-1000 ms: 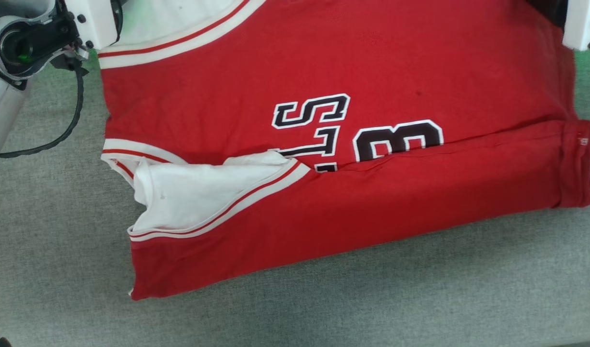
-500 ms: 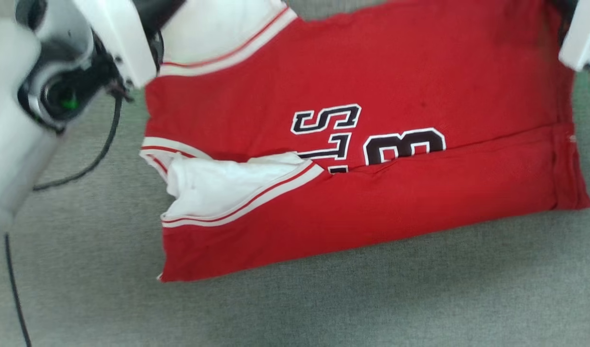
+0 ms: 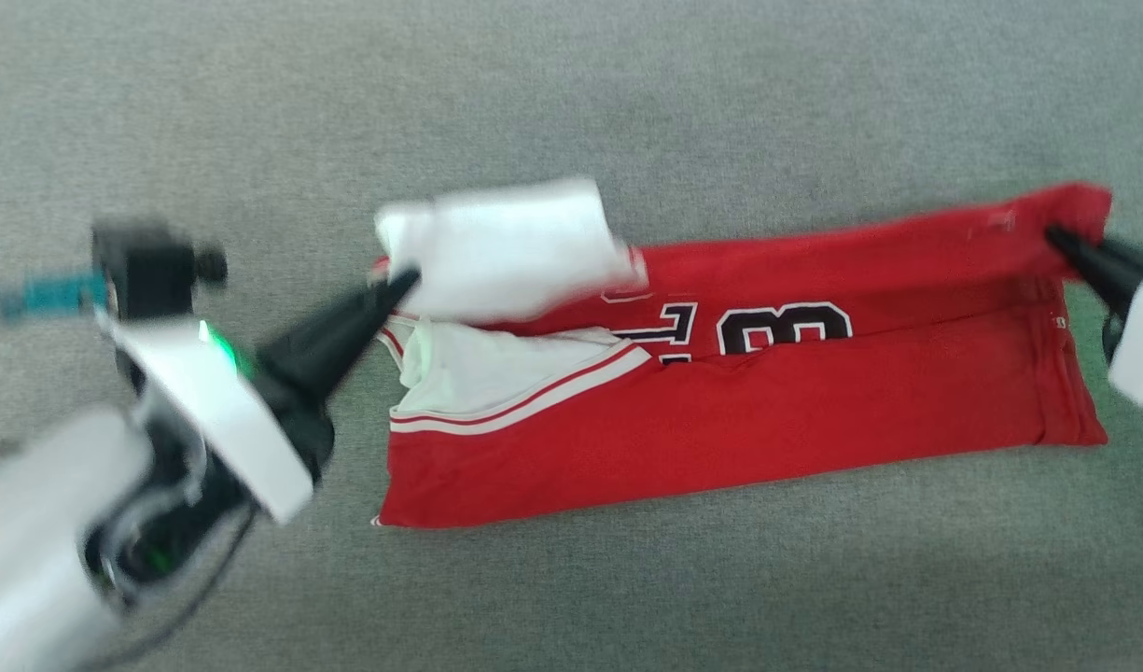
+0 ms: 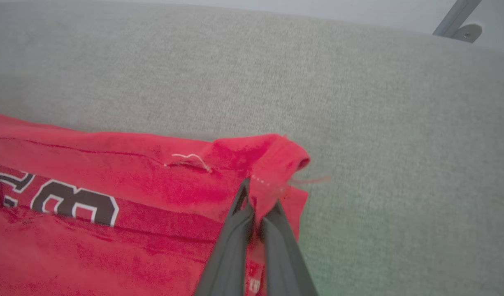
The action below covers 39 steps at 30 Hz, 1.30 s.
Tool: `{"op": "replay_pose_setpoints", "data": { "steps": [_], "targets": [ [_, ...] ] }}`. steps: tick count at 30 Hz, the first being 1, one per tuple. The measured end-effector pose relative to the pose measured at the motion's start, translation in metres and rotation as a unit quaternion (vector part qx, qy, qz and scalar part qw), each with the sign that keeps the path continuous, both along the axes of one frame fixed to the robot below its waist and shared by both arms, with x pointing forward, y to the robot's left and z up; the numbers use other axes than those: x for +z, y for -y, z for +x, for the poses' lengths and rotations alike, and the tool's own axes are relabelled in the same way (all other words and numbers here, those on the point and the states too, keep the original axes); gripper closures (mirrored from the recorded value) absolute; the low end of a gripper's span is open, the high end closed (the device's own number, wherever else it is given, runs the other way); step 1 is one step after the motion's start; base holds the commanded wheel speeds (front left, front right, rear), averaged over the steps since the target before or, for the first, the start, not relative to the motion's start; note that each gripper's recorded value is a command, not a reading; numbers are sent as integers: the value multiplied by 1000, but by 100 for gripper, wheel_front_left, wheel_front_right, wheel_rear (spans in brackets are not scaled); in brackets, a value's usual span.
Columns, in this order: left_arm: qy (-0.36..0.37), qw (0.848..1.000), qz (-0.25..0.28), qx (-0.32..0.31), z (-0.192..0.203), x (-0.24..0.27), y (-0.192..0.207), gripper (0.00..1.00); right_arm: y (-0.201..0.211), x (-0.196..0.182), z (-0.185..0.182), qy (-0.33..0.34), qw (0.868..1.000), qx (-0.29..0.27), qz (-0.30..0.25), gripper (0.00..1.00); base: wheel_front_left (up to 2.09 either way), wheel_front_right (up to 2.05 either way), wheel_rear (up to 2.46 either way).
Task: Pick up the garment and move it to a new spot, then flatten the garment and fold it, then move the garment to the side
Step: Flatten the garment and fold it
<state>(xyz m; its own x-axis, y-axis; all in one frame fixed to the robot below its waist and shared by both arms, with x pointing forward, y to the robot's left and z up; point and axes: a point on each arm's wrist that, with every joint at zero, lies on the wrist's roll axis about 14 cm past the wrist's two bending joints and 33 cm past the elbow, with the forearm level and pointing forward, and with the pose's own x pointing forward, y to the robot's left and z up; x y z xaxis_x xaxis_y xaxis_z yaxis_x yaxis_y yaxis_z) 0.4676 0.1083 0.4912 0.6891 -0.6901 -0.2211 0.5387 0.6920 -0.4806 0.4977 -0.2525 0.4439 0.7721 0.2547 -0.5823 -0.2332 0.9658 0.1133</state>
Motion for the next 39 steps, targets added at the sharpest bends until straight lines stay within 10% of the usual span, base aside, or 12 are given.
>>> {"op": "replay_pose_setpoints", "data": {
  "steps": [22, 25, 26, 28, 39],
  "targets": [
    [-122, 991, 26, 52, -77, -111, -9, 91, -3, -56, -49, -56, 996, -49, 41, 100, 0, 0, 0],
    [-114, 991, 23, 58, -71, -109, -9, 58, -5, -56, -47, -51, 996, -50, 44, 45, 0, 0, 0],
    [-111, 992, 22, 61, -69, -107, -10, 39, -4, -54, -46, -49, 997, -50, 43, 2, 0, 0, 0],
    [-98, 993, 24, 66, -65, -102, -14, 0, -2, -50, -44, -41, 997, -53, 43, 0, 0, 0, 0],
    [-48, 984, -3, 170, -69, -78, -42, 0, 10, -53, -50, -77, 992, -79, 59, 0, 0, 0, 0]
  ]
}}
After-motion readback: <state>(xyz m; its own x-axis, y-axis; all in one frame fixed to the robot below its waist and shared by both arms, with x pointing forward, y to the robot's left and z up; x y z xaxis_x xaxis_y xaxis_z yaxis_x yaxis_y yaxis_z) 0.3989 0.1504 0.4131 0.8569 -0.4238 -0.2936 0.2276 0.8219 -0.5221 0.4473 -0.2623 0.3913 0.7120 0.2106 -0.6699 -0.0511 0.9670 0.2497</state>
